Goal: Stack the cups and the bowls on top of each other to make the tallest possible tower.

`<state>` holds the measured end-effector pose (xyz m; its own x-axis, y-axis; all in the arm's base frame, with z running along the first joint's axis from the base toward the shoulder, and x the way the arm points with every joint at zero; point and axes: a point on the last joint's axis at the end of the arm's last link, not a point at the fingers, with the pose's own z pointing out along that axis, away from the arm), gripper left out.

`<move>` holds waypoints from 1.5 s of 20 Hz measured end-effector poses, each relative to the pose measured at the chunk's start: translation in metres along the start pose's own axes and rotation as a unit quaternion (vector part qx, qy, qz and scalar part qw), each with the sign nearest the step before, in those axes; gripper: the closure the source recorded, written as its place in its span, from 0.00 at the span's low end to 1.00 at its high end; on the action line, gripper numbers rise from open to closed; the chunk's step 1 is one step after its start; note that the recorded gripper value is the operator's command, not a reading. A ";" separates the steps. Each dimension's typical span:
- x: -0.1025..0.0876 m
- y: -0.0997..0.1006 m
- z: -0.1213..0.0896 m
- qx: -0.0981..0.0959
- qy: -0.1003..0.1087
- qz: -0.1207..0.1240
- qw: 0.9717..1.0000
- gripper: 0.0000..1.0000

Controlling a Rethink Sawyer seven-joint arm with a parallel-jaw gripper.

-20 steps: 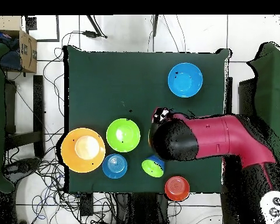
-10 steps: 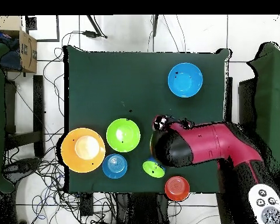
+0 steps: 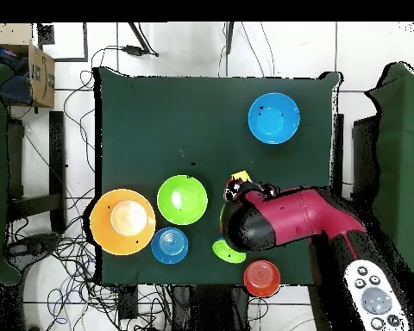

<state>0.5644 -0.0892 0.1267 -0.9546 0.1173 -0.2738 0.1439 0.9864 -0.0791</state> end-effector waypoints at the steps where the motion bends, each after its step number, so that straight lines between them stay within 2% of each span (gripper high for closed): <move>1: 0.003 0.001 0.003 0.000 0.000 -0.005 1.000 0.00; 7: 0.038 0.017 0.033 -0.005 -0.003 -0.051 0.999 0.00; 11: 0.063 0.029 0.053 -0.010 -0.005 -0.080 0.997 0.00; 14: 0.078 0.034 0.065 -0.013 -0.007 -0.092 0.996 0.00; 18: 0.092 0.033 0.076 -0.015 -0.010 -0.095 0.995 0.00; 22: 0.102 0.020 0.086 -0.012 -0.009 -0.087 0.996 0.00; 26: 0.111 -0.001 0.093 0.002 -0.002 -0.076 0.997 0.00; 30: 0.107 -0.015 0.100 0.011 -0.014 -0.072 0.997 0.00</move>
<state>0.4865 -0.1034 0.0032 -0.9581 -0.0280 -0.2850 0.0126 0.9901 -0.1395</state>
